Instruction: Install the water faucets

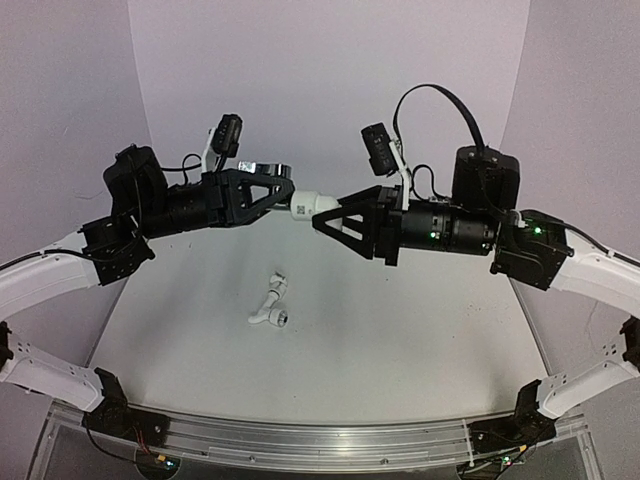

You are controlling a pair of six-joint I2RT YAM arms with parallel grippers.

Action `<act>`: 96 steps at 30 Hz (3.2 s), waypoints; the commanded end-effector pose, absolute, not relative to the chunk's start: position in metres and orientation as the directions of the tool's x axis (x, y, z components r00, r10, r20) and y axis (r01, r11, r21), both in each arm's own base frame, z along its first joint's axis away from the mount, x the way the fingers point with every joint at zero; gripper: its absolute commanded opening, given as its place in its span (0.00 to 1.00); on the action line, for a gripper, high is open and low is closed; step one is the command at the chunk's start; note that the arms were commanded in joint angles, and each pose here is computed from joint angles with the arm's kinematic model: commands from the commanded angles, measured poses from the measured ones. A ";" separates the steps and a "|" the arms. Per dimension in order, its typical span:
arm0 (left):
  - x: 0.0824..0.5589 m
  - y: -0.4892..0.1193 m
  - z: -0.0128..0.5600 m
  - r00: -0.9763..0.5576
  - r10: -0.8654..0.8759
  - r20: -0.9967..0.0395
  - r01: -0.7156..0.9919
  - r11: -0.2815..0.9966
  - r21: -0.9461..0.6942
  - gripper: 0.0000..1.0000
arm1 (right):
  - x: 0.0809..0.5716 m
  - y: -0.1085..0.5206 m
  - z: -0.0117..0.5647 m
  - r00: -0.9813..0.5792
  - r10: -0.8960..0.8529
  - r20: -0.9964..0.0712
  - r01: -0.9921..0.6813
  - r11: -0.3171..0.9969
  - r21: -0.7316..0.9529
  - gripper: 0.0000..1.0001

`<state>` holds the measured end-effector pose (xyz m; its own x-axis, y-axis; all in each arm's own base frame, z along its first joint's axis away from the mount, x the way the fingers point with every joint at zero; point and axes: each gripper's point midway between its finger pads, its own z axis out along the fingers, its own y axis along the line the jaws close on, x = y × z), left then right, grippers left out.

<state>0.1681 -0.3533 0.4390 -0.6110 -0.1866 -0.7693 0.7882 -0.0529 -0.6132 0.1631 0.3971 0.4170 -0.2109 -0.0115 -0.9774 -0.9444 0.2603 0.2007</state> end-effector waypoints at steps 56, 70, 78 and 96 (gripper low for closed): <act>0.160 -0.372 0.439 -0.838 -0.090 -0.538 0.543 -0.049 -0.838 0.00 | 0.148 0.373 0.391 0.922 -0.276 0.270 0.280 -0.003 -0.960 0.66; 0.167 -0.363 0.437 -0.740 -0.167 -0.651 0.661 -0.002 -0.750 0.00 | 0.140 0.369 0.412 0.962 -0.250 -0.113 -0.087 0.110 -0.990 0.31; 0.161 -0.365 0.435 -0.661 -0.144 -0.736 0.745 -0.012 -0.667 0.00 | 0.149 0.374 0.448 0.748 -0.169 -0.642 -0.594 0.261 -0.761 0.26; 0.147 -0.355 0.422 -0.455 -0.100 -0.885 0.888 0.030 -0.460 0.00 | 0.191 0.359 0.464 -0.276 0.170 -0.946 -0.873 0.367 0.321 0.16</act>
